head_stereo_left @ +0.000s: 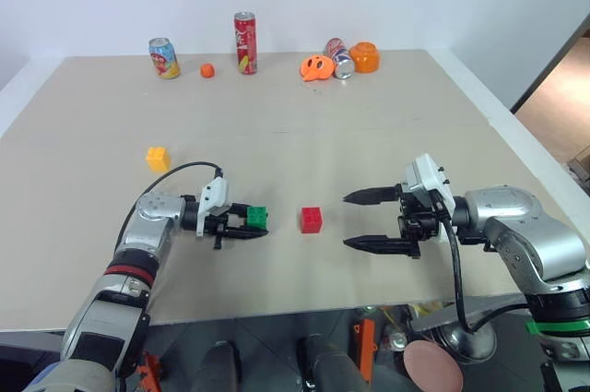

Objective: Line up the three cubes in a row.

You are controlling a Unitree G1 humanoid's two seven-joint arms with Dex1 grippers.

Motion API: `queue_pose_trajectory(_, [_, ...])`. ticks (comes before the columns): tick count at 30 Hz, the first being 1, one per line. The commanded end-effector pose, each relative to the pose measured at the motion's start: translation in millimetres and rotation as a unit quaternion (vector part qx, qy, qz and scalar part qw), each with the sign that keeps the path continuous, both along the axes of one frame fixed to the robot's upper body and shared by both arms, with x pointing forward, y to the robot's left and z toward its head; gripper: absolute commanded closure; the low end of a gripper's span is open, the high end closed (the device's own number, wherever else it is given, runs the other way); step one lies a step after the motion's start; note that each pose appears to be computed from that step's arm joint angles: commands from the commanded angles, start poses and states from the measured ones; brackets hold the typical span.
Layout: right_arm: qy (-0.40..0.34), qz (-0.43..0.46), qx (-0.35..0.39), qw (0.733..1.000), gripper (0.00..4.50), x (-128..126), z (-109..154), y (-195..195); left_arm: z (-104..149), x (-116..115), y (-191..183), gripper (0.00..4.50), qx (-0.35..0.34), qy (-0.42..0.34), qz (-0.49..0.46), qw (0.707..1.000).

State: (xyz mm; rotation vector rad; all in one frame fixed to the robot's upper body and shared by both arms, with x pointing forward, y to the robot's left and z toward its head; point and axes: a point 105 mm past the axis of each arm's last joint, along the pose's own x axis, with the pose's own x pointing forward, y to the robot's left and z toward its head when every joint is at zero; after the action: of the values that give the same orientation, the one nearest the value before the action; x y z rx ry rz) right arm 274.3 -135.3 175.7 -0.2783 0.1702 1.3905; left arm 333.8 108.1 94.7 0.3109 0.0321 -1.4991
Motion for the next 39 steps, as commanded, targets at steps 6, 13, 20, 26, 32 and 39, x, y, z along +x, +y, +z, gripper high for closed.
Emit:
queue_pose_trajectory(6, [-0.026, 0.008, 0.001, 1.0, 0.23, 1.6, 10.6, 2.0, -5.7, -4.7, -2.6, 3.13, 0.027, -0.005, -0.015, 1.0])
queue_pose_trajectory(13, [-0.029, 0.008, 0.004, 1.0, 0.23, 2.4, 12.2, 3.6, -17.6, -6.7, -1.6, 0.95, 0.073, 0.011, -0.02, 0.997])
queue_pose_trajectory(20, [-0.033, 0.01, 0.006, 0.999, 0.23, 5.3, 13.5, 5.6, -10.8, 0.5, -2.5, 0.01, 0.068, -0.012, 0.0, 0.998])
queue_pose_trajectory(26, [-0.036, 0.015, 0.006, 0.999, 0.23, 7.7, 15.6, 7.2, -5.2, 3.5, 11.5, 0.01, 0.064, -0.001, 0.016, 0.998])
queue_pose_trajectory(32, [-0.039, 0.023, 0.006, 0.999, 0.23, 11.0, 18.5, 9.0, -6.2, 0.8, 24.0, 0.01, 0.075, 0.011, 0.023, 0.997])
queue_pose_trajectory(39, [-0.042, 0.035, 0.006, 0.999, 0.23, 13.5, 22.0, 12.2, -2.1, -4.1, 52.4, 0.01, 0.094, 0.029, 0.047, 0.994])
